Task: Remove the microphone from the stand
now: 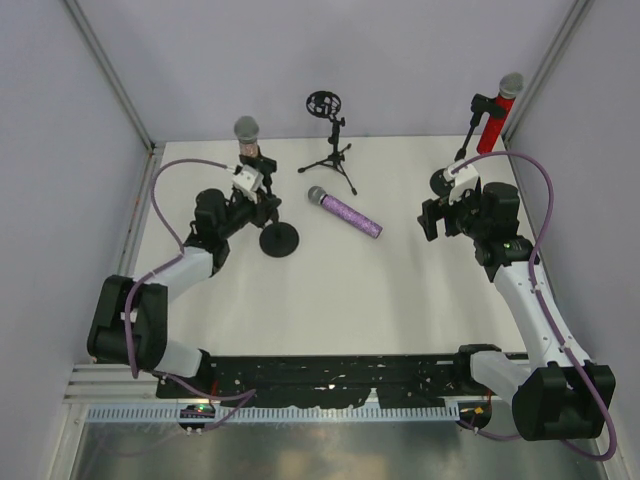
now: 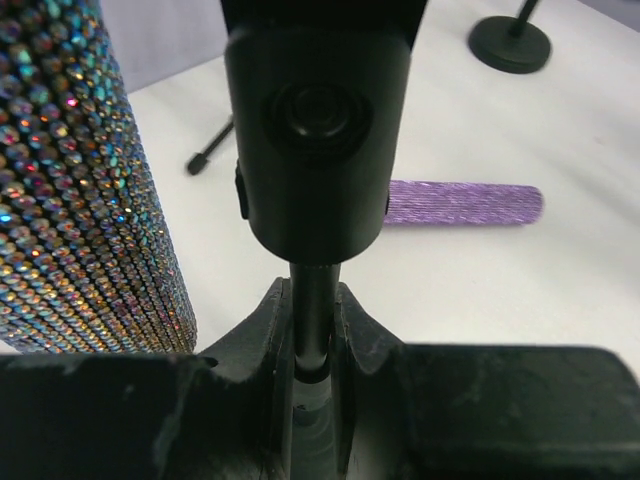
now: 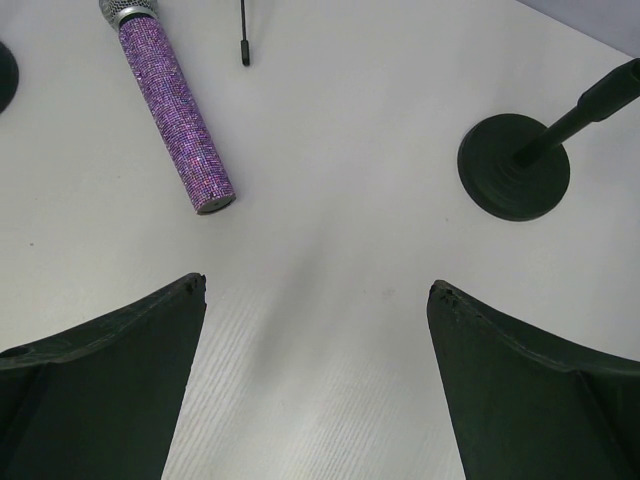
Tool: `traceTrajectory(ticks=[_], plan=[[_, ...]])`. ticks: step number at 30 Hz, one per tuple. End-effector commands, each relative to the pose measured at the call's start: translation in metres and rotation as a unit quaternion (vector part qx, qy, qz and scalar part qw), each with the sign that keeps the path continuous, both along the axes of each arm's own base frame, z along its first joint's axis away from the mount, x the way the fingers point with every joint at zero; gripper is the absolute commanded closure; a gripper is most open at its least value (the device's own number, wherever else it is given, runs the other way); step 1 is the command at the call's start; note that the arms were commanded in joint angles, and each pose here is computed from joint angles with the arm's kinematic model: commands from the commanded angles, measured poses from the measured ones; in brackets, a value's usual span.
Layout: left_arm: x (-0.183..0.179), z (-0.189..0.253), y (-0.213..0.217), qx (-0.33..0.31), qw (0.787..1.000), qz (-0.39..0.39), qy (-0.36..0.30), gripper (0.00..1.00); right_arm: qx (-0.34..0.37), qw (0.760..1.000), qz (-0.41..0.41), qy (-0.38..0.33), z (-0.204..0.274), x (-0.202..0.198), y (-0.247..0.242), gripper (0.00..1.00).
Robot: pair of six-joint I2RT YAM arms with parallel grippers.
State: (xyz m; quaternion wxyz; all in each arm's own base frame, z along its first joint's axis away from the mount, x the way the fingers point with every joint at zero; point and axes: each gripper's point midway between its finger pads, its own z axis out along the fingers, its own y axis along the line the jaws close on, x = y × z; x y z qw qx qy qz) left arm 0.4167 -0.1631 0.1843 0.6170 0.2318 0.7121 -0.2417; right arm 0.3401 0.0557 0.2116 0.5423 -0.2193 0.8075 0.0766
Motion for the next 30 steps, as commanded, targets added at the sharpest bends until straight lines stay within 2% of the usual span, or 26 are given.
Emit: traceTrajectory(ticks=[1,9,11,12,18,21,26,29,30], plan=[[-0.03,0.042,-0.029,-0.025,0.997,0.001,-0.077,0.94,0.005,1.0,0.013,-0.02,0.013,0.004,0.004,0.04],[-0.072,0.036,-0.059,-0.066,0.995,0.028,-0.064,0.93,0.004,1.0,0.022,-0.014,0.007,0.003,0.006,0.04],[-0.077,0.035,-0.062,-0.064,0.996,0.031,-0.06,0.9,0.004,1.0,0.024,-0.012,0.006,0.003,0.007,0.04],[-0.08,0.033,-0.064,-0.063,0.996,0.029,-0.057,0.87,0.005,1.0,0.026,-0.011,0.005,0.003,0.008,0.04],[-0.085,0.031,-0.072,-0.057,0.997,0.014,-0.042,0.49,0.005,1.0,0.029,-0.01,0.004,0.002,0.008,0.04],[-0.089,0.028,-0.074,-0.052,0.998,0.001,-0.038,0.33,0.006,0.999,0.032,-0.01,0.004,0.003,0.009,0.04],[-0.109,0.02,-0.08,-0.014,0.996,-0.057,-0.06,0.12,-0.005,0.998,0.059,-0.022,0.01,0.002,0.023,0.04],[-0.124,0.016,-0.075,0.012,0.993,-0.082,-0.084,0.0,-0.033,0.993,0.107,-0.049,0.021,-0.002,0.049,0.05],[-0.129,0.013,-0.074,0.021,0.992,-0.089,-0.087,0.0,-0.049,0.99,0.112,-0.065,0.028,0.0,0.052,0.05]])
